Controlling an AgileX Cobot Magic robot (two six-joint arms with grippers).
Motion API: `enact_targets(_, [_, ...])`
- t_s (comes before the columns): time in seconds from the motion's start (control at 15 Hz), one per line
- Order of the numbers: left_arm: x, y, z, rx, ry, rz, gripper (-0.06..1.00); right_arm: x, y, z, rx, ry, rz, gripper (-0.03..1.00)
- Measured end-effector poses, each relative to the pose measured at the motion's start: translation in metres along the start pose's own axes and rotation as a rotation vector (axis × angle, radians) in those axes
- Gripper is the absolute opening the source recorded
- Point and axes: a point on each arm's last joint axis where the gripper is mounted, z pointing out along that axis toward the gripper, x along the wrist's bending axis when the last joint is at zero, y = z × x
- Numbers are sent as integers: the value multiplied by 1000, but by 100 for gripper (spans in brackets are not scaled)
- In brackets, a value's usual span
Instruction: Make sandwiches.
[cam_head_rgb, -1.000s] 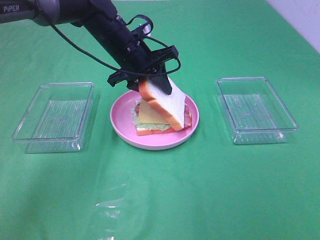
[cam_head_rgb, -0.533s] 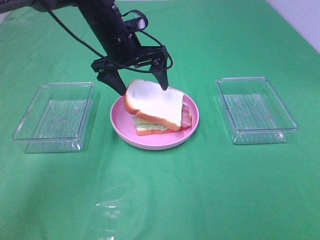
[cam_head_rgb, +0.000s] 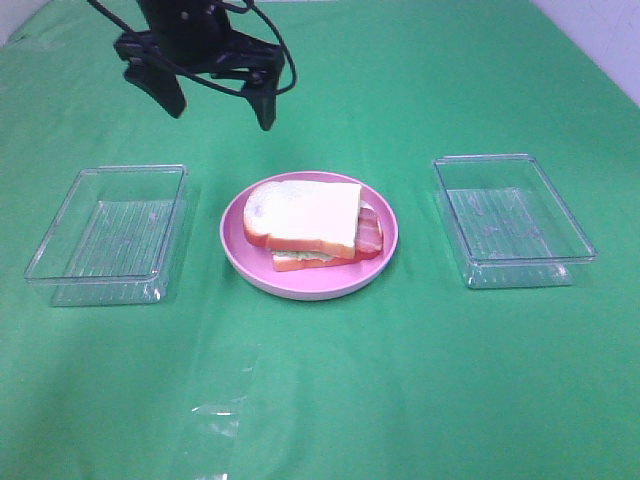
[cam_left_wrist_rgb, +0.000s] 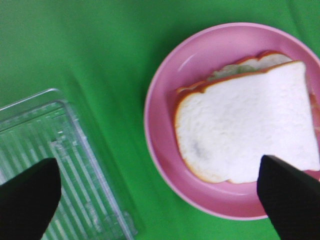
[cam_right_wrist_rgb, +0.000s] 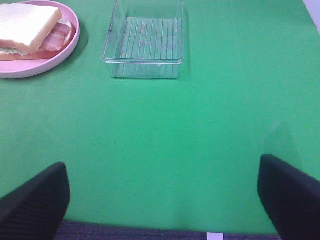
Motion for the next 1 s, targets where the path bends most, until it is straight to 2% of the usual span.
enact_targets(0.2, [45, -15, -55, -50, 78, -53, 99, 0, 0, 0, 0, 0, 0, 98])
enact_targets(0.27, [53, -19, -67, -64, 84, -69, 99, 0, 0, 0, 0, 0, 0, 98])
enact_targets(0.4, [84, -44, -103, -84, 120, -138, 99, 0, 0, 0, 0, 0, 0, 98])
enact_targets(0.53, [105, -80, -126, -62, 147, -204, 99, 0, 0, 0, 0, 0, 0, 98])
enact_targets(0.73, [117, -166, -159, -29, 188, -288, 99, 0, 0, 0, 0, 0, 0, 98])
enact_targets(1.0, [101, -263, -194, -114, 237, -356, 99, 0, 0, 0, 0, 0, 0, 98])
